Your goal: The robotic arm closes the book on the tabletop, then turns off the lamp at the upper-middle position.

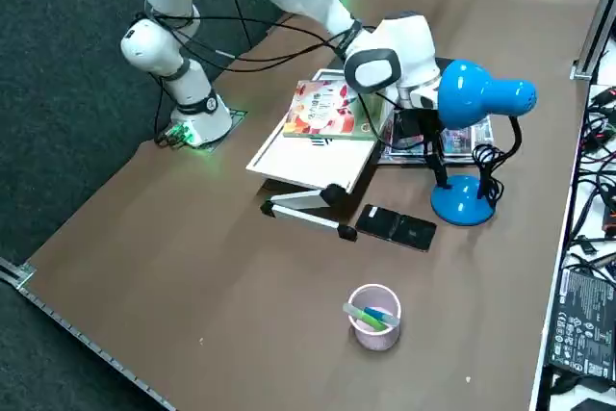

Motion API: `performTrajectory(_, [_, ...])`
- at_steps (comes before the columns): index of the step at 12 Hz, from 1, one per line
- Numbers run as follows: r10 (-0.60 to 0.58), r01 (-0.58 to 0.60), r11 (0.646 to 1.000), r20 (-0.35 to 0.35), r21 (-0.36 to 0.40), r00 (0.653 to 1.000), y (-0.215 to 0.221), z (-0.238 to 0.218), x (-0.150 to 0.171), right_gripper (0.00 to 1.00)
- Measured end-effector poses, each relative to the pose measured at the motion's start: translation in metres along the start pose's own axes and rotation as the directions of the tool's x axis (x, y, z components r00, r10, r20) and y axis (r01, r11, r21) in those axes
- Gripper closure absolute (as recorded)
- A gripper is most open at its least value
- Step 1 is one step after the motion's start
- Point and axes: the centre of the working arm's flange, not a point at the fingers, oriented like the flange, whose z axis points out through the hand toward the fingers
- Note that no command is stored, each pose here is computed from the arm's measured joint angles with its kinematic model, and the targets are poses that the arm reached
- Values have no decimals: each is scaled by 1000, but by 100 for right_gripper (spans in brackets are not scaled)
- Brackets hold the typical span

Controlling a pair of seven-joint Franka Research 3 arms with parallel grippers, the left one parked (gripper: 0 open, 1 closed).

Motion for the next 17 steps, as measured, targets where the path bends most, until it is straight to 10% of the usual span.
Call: performTrajectory(17, [-49,49,999,-18,23,999,-36,-7,7,99])
